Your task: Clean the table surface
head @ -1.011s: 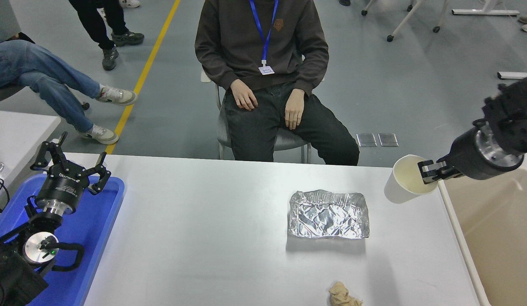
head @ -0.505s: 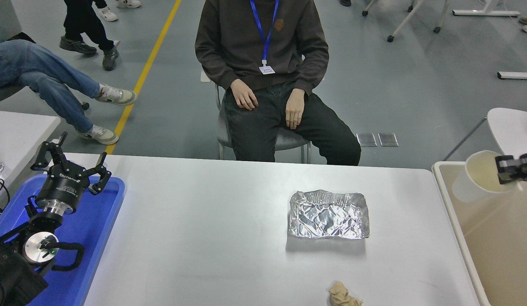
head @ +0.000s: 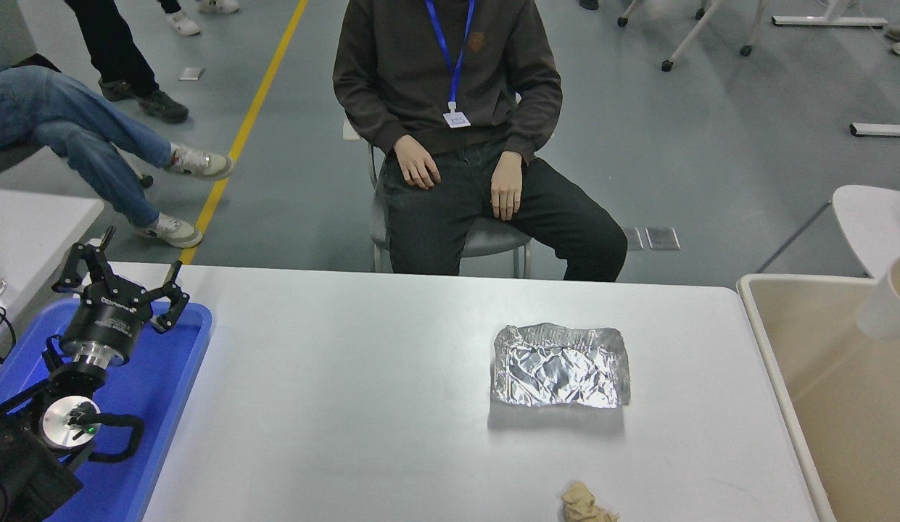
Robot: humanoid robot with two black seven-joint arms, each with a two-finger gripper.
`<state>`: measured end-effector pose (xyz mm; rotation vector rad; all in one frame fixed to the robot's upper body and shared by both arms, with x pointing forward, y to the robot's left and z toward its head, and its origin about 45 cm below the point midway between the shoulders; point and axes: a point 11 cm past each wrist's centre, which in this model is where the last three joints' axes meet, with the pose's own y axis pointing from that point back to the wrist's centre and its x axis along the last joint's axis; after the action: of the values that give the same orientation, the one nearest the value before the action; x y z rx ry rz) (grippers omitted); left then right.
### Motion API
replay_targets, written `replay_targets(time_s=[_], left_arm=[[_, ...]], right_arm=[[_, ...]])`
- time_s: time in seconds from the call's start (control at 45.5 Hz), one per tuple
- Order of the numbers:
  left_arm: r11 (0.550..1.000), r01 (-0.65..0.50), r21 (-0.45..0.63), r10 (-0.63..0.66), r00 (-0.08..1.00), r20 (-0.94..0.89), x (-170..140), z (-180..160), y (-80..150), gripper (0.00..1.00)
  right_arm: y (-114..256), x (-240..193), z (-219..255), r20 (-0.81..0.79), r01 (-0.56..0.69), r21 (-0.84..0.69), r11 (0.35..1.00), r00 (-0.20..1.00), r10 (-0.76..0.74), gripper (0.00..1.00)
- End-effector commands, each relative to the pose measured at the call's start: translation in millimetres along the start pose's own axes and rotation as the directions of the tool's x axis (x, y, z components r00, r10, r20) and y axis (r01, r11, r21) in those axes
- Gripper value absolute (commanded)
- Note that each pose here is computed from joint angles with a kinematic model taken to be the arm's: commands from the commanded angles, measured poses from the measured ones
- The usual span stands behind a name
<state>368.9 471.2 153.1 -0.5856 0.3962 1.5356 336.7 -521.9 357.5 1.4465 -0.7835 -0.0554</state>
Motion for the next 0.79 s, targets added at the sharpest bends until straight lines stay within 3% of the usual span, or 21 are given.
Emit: replay_targets(time_s=[0.0, 0.396, 0.769], left_arm=[[1.000, 0.000, -0.001, 0.000, 1.000, -0.001, 0, 0, 0, 1.00], [1.000, 0.000, -0.001, 0.000, 1.000, -0.001, 0, 0, 0, 1.00], [1.000, 0.000, -0.001, 0.000, 1.000, -0.001, 0, 0, 0, 1.00]], right_arm=[[-42, 14, 36, 0.191, -0.001, -0.028, 1.000, 0.982, 0.006, 0.00], [-101, -2, 94, 0.377, -0.066, -0.063, 0.996, 0.922, 0.085, 0.00], [-167, -40, 105, 0.229, -0.215, -0.187, 0.958, 0.939, 0.255, 0.00]])
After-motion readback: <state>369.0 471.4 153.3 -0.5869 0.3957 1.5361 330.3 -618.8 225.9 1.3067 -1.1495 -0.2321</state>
